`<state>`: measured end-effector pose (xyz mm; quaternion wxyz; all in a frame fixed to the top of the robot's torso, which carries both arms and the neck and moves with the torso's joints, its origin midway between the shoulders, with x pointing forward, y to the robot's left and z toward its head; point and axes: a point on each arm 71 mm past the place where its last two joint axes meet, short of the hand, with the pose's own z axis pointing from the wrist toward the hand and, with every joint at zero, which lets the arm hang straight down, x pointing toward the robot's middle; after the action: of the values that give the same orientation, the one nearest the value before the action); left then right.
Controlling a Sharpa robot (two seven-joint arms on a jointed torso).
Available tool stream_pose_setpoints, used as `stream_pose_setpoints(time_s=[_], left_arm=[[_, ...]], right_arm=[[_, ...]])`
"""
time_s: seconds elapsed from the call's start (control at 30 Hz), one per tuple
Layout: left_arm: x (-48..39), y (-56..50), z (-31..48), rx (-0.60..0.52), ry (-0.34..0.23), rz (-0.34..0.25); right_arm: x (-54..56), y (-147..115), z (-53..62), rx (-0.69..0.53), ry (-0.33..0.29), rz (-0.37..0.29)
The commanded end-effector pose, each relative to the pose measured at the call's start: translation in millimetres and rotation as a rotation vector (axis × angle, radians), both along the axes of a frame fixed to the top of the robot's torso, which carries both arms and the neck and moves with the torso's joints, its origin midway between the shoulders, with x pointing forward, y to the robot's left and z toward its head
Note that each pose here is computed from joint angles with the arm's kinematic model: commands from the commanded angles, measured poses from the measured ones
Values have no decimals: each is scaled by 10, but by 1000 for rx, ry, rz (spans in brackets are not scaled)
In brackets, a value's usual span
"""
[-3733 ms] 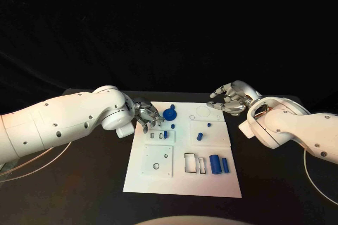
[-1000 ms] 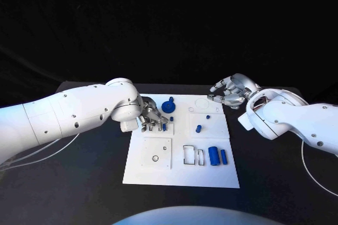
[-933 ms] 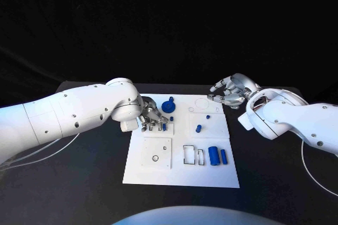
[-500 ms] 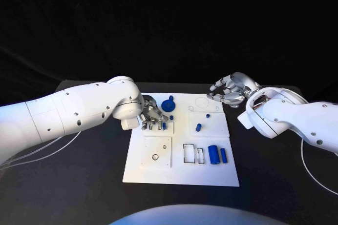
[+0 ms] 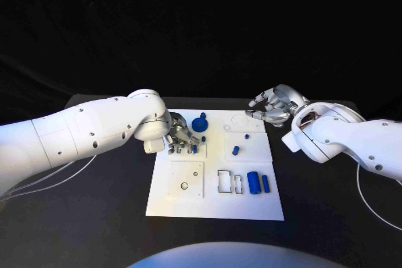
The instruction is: Assemble the parts on the task board
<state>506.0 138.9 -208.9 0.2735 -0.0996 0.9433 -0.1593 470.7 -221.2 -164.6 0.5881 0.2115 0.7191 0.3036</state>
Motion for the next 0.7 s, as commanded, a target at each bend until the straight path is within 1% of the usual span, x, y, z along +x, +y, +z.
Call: stream_pose_setpoints(time_s=[0.03,0.7], left_arm=[[-7,-20,-5,13,13,-23],[24,-35,-4,8,-3,-9]], right_arm=[[-3,12,-10,-8,7,11],[-4,15,-24,-11,17,11]])
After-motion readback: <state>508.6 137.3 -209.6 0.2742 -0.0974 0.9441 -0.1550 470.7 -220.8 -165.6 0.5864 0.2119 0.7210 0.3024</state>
